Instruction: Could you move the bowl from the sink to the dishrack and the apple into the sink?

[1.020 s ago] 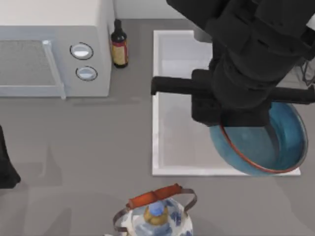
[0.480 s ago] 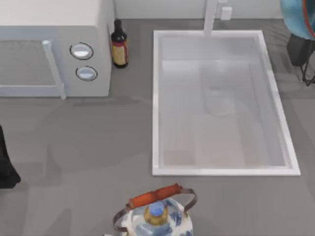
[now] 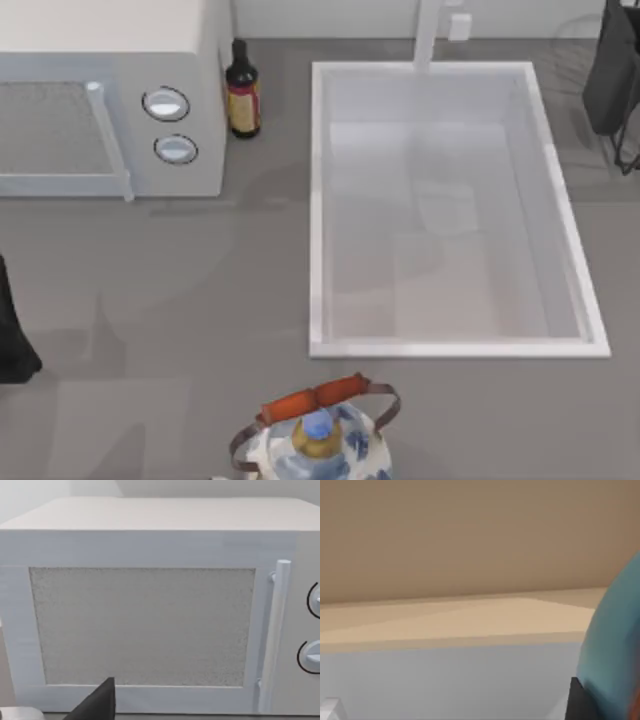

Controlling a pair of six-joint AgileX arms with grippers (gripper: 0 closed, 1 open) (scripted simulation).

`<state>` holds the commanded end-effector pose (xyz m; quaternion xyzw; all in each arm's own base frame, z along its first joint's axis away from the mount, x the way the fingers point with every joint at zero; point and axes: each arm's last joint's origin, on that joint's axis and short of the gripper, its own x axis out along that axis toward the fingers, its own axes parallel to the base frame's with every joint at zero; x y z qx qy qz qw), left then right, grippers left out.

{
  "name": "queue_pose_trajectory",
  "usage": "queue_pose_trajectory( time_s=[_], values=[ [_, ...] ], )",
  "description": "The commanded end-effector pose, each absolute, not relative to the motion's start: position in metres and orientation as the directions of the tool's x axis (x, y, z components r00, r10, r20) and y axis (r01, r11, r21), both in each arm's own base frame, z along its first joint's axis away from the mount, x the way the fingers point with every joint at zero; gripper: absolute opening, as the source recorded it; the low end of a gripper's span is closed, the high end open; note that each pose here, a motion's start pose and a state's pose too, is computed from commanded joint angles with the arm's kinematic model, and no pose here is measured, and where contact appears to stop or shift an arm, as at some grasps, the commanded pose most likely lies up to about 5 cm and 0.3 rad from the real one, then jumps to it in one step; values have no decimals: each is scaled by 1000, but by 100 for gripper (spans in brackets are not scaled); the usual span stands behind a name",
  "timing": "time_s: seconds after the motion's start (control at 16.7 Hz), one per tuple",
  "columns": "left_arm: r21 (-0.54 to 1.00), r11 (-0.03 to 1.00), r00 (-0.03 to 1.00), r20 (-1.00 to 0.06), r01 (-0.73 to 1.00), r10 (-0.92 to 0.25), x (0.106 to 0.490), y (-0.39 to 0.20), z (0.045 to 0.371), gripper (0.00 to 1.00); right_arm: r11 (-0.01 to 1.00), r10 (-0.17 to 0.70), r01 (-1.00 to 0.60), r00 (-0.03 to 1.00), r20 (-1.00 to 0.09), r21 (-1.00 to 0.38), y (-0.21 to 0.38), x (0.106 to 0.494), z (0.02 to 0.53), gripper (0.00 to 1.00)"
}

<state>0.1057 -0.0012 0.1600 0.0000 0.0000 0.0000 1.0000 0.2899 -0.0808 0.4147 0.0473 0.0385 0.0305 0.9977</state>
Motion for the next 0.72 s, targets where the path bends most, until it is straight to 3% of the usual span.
queue_pose_trajectory(
  time_s=[0.18, 0.72],
  values=[
    [0, 1000, 1000, 0, 0, 0, 106, -1, 160, 100, 1000, -4, 4, 1000, -5, 8, -105, 280, 419, 0],
    [0, 1000, 1000, 0, 0, 0, 106, -1, 160, 100, 1000, -17, 18, 1000, -12, 10, -113, 296, 402, 0]
  ],
)
